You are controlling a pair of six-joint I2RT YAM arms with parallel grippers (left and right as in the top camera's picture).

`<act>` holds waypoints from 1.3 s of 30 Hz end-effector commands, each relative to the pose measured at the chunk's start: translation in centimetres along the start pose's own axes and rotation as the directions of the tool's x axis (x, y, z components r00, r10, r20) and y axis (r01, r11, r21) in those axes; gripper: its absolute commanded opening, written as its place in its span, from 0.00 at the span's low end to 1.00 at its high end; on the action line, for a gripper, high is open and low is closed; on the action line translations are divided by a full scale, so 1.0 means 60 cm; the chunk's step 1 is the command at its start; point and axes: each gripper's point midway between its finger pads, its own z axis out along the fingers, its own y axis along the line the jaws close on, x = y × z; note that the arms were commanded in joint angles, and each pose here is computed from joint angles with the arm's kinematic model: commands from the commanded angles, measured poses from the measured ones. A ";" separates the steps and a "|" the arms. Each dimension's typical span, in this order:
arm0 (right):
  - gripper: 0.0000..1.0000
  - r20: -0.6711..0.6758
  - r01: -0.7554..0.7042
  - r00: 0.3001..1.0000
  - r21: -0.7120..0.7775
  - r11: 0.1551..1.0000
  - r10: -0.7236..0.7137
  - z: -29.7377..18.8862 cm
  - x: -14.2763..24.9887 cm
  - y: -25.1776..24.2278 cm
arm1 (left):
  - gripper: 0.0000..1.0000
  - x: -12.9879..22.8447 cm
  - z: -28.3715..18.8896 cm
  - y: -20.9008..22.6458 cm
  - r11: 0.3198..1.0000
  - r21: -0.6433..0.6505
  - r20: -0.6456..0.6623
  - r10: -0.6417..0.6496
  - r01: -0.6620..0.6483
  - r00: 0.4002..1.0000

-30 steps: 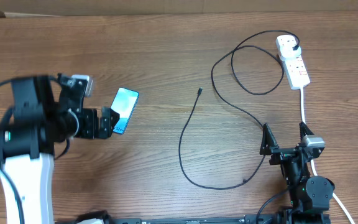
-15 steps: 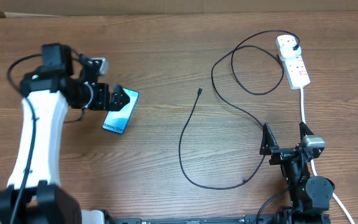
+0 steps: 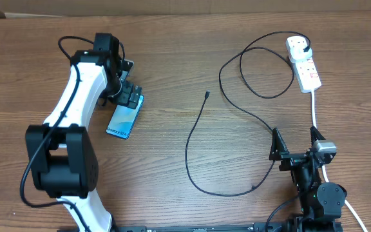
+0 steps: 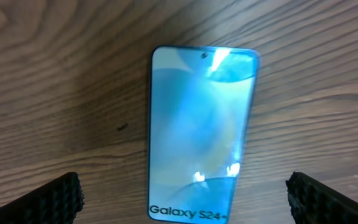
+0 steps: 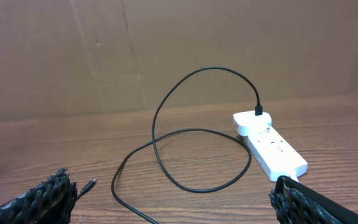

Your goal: Plug charger to phone and switch on socket

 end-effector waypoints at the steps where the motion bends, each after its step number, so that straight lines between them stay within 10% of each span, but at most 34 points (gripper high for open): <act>1: 1.00 0.000 -0.002 1.000 -0.007 1.000 0.002 0.000 0.004 0.002 | 1.00 0.000 0.028 0.008 1.000 -0.013 -0.045 0.027 -0.027 0.999; 39: 1.00 0.000 -0.002 1.000 -0.007 1.000 0.002 0.000 0.004 0.002 | 1.00 0.044 0.112 -0.002 0.997 0.018 -0.169 0.071 -0.069 0.983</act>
